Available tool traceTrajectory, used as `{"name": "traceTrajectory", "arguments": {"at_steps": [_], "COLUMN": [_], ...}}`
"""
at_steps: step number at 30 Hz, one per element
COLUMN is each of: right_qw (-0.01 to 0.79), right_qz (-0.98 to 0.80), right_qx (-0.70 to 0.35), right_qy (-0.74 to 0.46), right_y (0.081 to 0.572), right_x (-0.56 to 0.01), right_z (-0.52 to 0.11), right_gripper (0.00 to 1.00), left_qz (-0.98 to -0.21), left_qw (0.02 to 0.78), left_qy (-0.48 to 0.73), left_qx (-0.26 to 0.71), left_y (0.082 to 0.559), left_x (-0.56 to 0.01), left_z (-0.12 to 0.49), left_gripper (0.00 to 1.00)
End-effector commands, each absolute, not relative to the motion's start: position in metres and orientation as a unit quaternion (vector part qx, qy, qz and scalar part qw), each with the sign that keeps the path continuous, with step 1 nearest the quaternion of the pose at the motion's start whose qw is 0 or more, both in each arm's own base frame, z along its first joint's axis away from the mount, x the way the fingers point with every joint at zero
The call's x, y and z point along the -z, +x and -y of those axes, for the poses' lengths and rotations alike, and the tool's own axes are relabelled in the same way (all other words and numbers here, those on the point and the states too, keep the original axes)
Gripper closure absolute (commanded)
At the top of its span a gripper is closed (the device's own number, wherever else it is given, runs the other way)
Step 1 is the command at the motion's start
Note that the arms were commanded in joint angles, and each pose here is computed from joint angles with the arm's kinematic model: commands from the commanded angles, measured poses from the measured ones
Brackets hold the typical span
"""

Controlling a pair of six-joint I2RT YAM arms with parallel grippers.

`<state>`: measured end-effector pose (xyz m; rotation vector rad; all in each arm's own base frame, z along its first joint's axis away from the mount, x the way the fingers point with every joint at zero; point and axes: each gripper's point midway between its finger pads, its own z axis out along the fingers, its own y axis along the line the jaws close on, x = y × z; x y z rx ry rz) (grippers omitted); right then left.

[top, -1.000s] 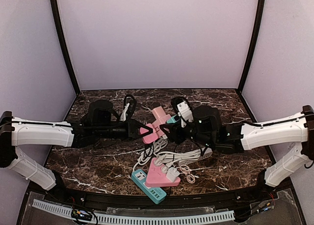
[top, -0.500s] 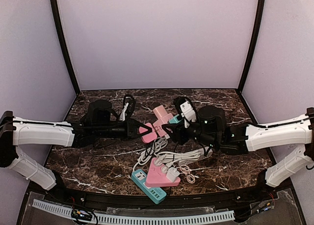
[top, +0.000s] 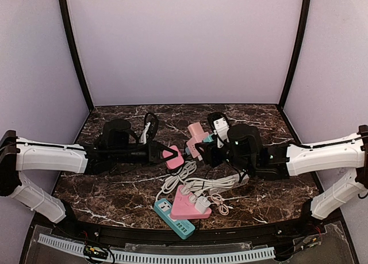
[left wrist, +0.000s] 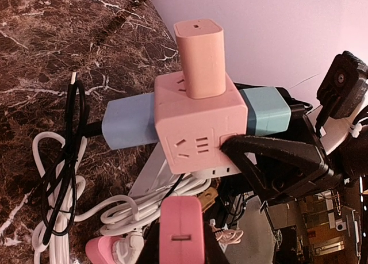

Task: Pull the plug off the socket
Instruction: Remove the plug from the socket, then place the plug at the center of the board.

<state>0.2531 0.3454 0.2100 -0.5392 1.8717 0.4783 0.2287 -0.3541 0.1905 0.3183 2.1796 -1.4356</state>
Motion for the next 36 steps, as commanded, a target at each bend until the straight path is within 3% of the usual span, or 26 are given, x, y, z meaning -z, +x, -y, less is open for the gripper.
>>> {"name": "traceTrajectory", "arguments": {"at_steps": [1, 14, 23, 36], "right_qw": [0.584, 0.587, 0.571, 0.571], "right_qz": [-0.766, -0.755, -0.758, -0.754], "right_qx": [-0.206, -0.237, -0.261, -0.264], "right_qy": [-0.174, -0.172, -0.177, -0.188], "right_y": [0.27, 0.262, 0.257, 0.255], "right_x": [-0.251, -0.272, -0.268, -0.275], "right_z": [-0.338, -0.324, -0.329, -0.332], "right_gripper": [1.0, 1.0, 1.0, 1.0], "left_qz": [-0.803, -0.901, -0.92, -0.937], "left_qw": [0.265, 0.276, 0.26, 0.226], "left_qy": [0.118, 0.112, 0.031, -0.081], "left_qx": [0.52, 0.315, 0.293, 0.252], "left_y": [0.229, 0.279, 0.33, 0.331], "left_x": [-0.195, -0.186, -0.148, -0.089], "left_z": [0.342, 0.212, 0.144, 0.062], "left_gripper": [0.99, 0.99, 0.99, 0.98]}}
